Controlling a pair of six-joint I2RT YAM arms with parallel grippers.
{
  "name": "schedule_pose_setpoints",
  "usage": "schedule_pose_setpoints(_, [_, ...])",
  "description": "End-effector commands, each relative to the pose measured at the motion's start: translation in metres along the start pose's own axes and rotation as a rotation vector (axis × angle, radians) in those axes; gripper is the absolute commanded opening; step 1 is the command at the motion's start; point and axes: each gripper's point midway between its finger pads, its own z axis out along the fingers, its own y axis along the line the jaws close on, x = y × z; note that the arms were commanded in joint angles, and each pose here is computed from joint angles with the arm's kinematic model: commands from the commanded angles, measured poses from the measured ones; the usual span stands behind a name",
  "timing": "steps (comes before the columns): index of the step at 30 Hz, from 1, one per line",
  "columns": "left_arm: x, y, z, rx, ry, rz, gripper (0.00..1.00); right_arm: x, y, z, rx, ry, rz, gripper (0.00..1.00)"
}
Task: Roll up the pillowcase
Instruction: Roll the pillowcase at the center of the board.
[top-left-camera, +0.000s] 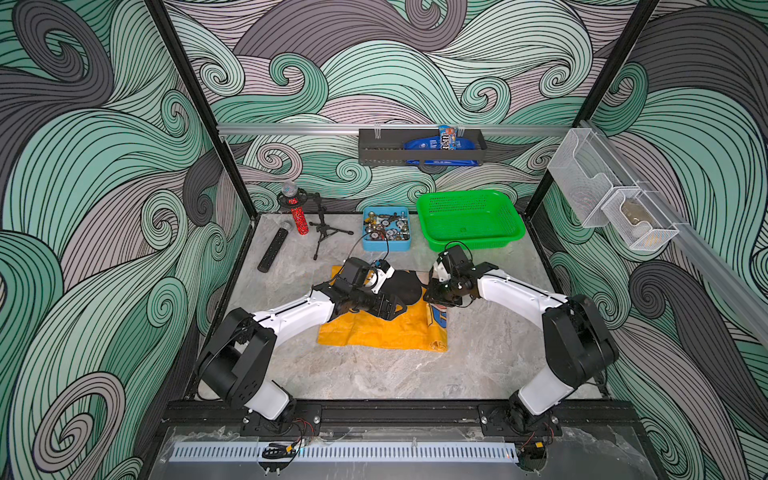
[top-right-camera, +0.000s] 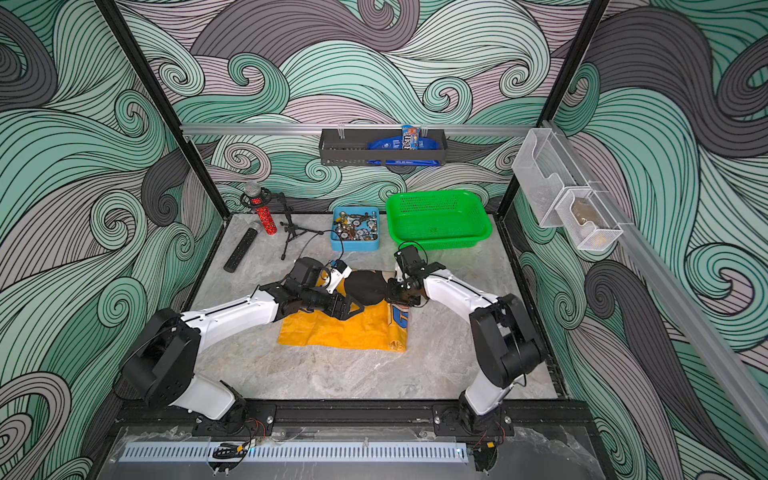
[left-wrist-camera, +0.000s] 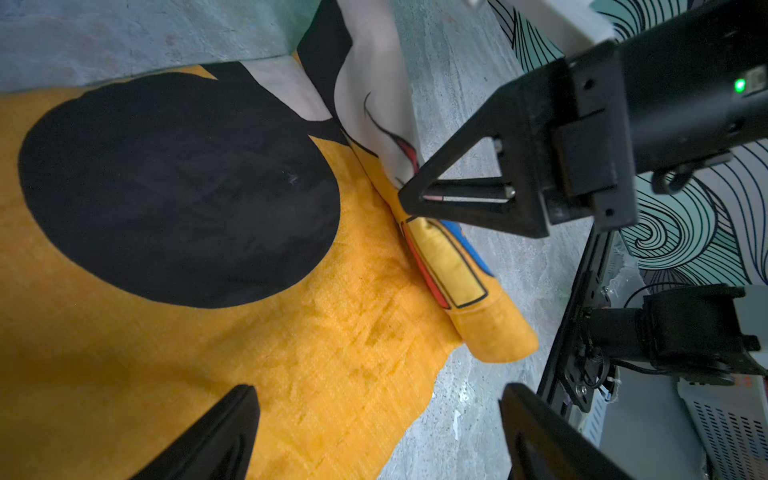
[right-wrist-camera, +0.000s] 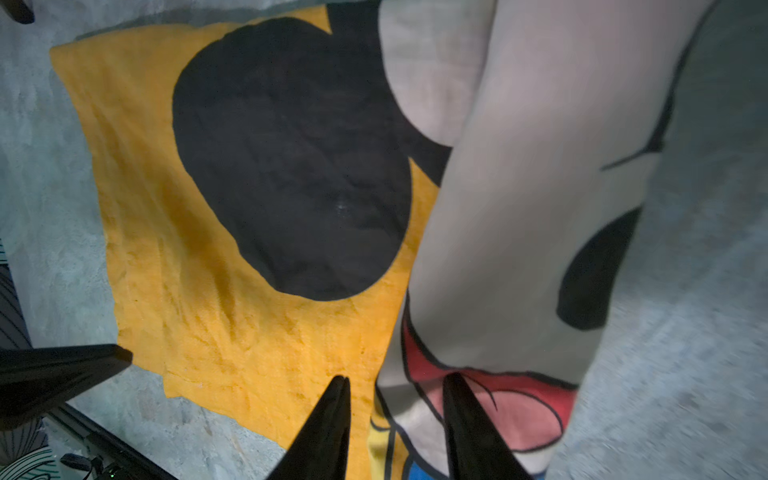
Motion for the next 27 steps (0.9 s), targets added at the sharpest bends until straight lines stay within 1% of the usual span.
schedule_pose_setpoints(1, [-0.004, -0.006, -0.008, 0.020, -0.022, 0.002, 0.94, -0.010, 0.026, 0.017, -0.073, -0.007, -0.030, 0.40])
schedule_pose_setpoints(4, [-0.004, -0.008, -0.010, 0.025, -0.027, -0.004, 0.94, -0.013, 0.030, 0.024, -0.091, -0.007, -0.046, 0.39])
schedule_pose_setpoints(6, [-0.005, -0.011, -0.011, 0.036, -0.037, -0.010, 0.94, -0.017, 0.034, 0.020, -0.108, -0.017, -0.066, 0.39])
schedule_pose_setpoints(10, [-0.005, -0.027, -0.008, 0.090, -0.050, -0.014, 0.94, -0.030, 0.038, -0.007, -0.179, -0.068, -0.085, 0.38])
schedule_pose_setpoints(14, [-0.007, -0.058, 0.004, 0.155, -0.053, 0.022, 0.94, -0.045, 0.032, -0.035, -0.274, -0.129, -0.060, 0.38])
schedule_pose_setpoints(16, [-0.008, -0.074, 0.012, 0.191, -0.053, 0.044, 0.94, -0.053, 0.025, -0.041, -0.303, -0.156, -0.039, 0.37])
schedule_pose_setpoints(19, [-0.007, -0.099, 0.029, 0.246, -0.034, 0.082, 0.93, -0.063, 0.016, -0.036, -0.353, -0.158, -0.016, 0.36])
schedule_pose_setpoints(22, [-0.003, -0.116, 0.048, 0.284, -0.007, 0.104, 0.93, -0.072, 0.017, -0.023, -0.448, -0.154, 0.015, 0.34])
schedule_pose_setpoints(24, [0.002, -0.121, 0.061, 0.297, 0.012, 0.118, 0.92, -0.078, 0.018, -0.011, -0.475, -0.147, 0.021, 0.32])
schedule_pose_setpoints(27, [0.011, -0.119, 0.076, 0.297, 0.047, 0.129, 0.92, -0.081, 0.015, 0.008, -0.490, -0.131, 0.033, 0.30])
